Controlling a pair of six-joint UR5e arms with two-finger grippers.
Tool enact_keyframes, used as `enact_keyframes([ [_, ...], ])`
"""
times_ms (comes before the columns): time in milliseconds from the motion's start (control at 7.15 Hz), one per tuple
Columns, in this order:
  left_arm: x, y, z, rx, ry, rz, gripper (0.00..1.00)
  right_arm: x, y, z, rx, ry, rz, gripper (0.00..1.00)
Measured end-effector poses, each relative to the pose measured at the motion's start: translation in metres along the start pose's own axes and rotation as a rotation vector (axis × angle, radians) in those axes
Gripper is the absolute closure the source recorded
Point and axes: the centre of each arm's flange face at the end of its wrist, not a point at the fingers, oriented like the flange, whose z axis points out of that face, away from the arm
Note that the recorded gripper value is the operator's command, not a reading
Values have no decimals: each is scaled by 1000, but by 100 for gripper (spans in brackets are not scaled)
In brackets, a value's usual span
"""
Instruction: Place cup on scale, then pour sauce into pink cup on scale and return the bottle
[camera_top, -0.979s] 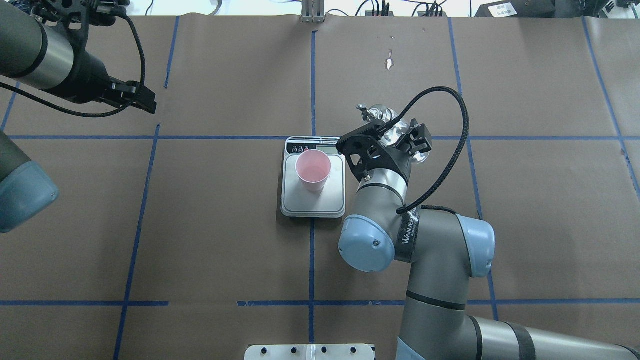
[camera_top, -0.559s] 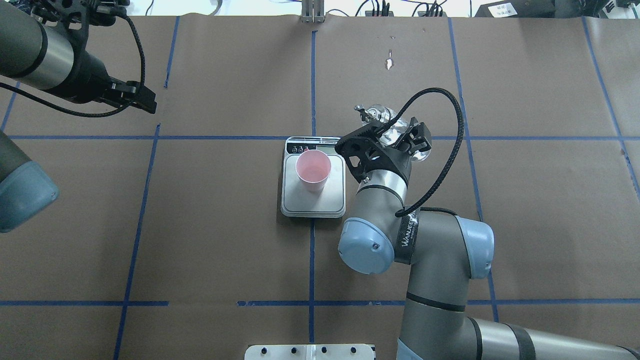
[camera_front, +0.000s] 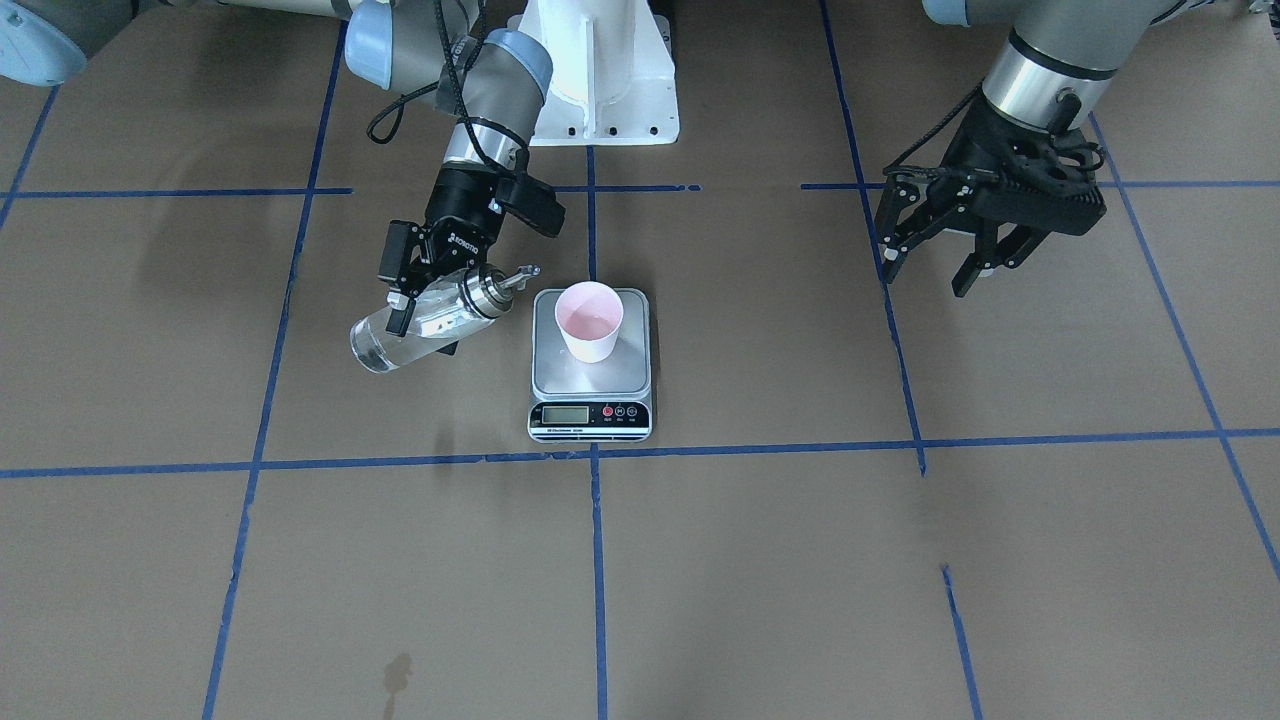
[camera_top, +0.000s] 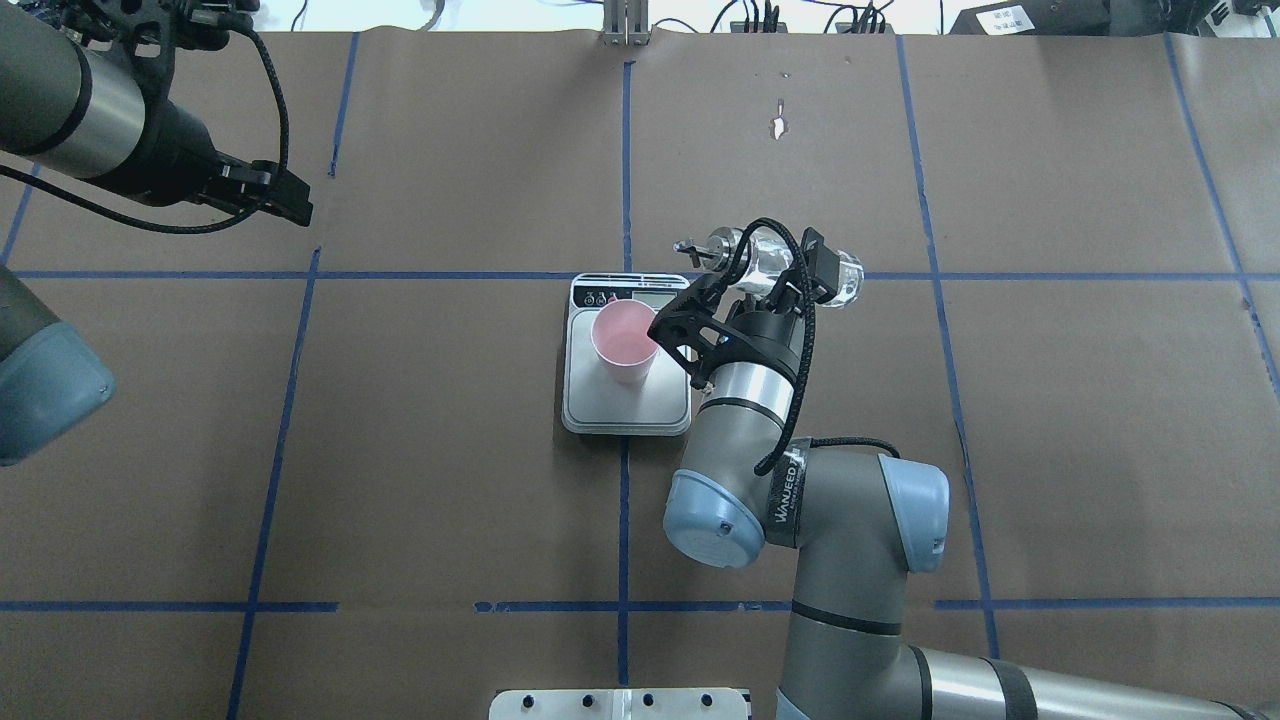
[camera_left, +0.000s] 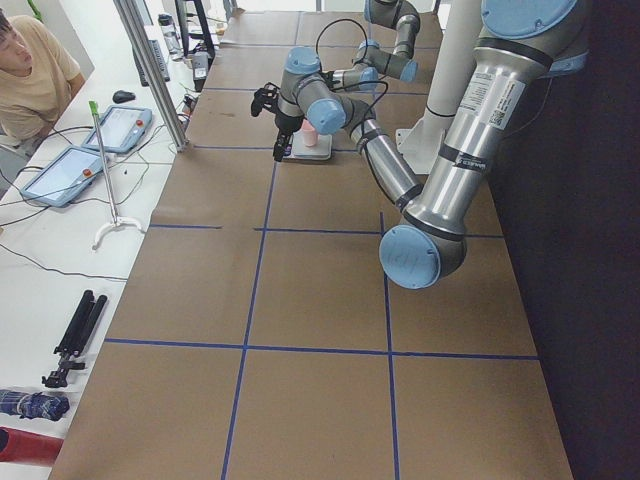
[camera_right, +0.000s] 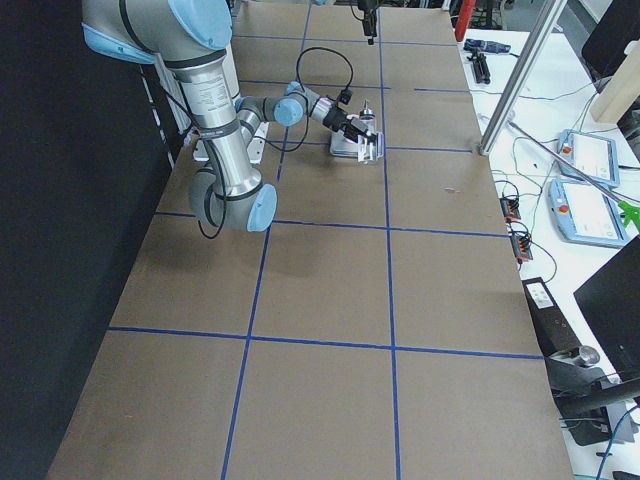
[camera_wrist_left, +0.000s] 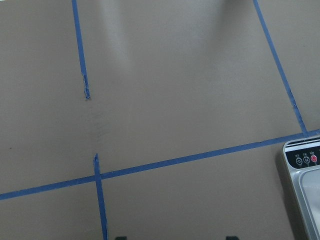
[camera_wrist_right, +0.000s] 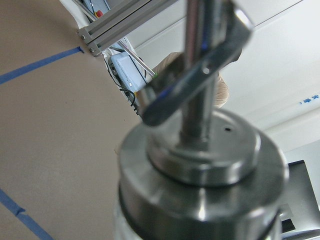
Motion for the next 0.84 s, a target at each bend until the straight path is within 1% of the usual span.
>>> enact_keyframes([
  [140,1,0,-1,-2,4,-2,27,-5,-2,1,4,9,-10,100],
  [420,2,2,-2,-12,16,-8,27,-10,-5,0,7,11,-22,100],
  [839,3,2,-2,-15,20,-12,27,-19,1,4,0,18,-109,100],
])
